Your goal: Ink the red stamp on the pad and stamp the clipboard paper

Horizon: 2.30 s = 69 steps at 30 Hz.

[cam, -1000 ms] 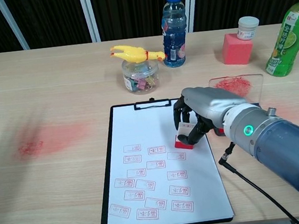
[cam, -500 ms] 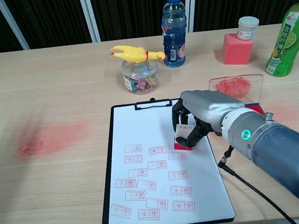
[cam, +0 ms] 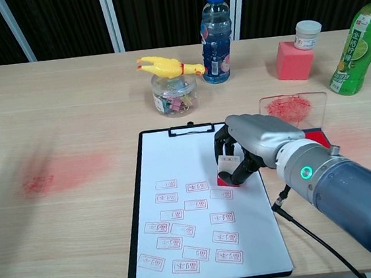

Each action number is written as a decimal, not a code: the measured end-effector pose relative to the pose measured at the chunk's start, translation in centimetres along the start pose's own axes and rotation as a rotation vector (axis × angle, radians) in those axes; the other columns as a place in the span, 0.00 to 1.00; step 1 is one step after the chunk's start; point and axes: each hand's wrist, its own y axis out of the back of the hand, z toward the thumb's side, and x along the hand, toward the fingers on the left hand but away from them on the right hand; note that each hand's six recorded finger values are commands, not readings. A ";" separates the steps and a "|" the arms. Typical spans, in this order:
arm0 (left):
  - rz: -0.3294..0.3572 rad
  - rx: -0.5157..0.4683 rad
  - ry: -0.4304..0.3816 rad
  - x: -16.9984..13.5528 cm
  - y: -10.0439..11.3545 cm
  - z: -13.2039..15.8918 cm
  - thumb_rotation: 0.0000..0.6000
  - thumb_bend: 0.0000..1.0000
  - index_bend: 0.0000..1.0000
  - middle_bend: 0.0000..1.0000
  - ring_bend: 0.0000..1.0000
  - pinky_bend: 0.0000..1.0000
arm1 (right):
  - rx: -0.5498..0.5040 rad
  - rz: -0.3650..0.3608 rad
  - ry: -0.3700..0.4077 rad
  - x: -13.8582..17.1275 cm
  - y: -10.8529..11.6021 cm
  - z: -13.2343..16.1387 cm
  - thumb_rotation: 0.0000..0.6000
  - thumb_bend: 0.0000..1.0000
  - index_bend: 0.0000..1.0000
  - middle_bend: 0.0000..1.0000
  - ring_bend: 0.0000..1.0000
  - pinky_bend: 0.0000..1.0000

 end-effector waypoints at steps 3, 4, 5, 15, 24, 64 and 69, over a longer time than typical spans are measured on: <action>0.001 -0.001 0.000 0.0 0.0 0.0 1.00 0.06 0.00 0.00 0.00 0.00 | -0.001 0.001 0.000 0.0 -0.1 0.0 1.00 0.57 0.93 0.78 0.82 0.93; 0.000 -0.001 0.000 0.0 0.0 0.0 1.00 0.06 0.00 0.00 0.00 0.00 | -0.001 0.002 0.000 0.0 -0.1 0.0 1.00 0.57 0.93 0.78 0.82 0.93; 0.000 -0.001 0.000 0.0 0.0 0.0 1.00 0.06 0.00 0.00 0.00 0.00 | -0.001 0.002 0.001 0.0 -0.2 0.0 1.00 0.57 0.93 0.78 0.82 0.93; 0.001 0.002 -0.001 0.0 0.0 0.0 1.00 0.06 0.00 0.00 0.00 0.00 | -0.008 0.003 0.001 0.1 -0.2 0.1 1.00 0.57 0.93 0.78 0.82 0.93; -0.001 0.003 0.001 0.0 0.0 0.0 1.00 0.06 0.00 0.00 0.00 0.00 | -0.003 0.008 -0.001 0.1 -0.3 0.0 1.00 0.57 0.93 0.78 0.82 0.93; 0.005 0.025 0.002 -0.3 -0.2 0.0 1.00 0.06 0.00 0.00 0.00 0.00 | -0.032 -0.187 0.062 2.3 7.6 -1.0 1.00 0.57 0.93 0.78 0.82 0.93; 0.006 0.033 0.001 -0.4 -0.3 0.1 1.00 0.06 0.00 0.00 0.00 0.00 | -0.034 -0.212 0.017 3.2 9.2 -3.8 1.00 0.57 0.93 0.78 0.82 0.92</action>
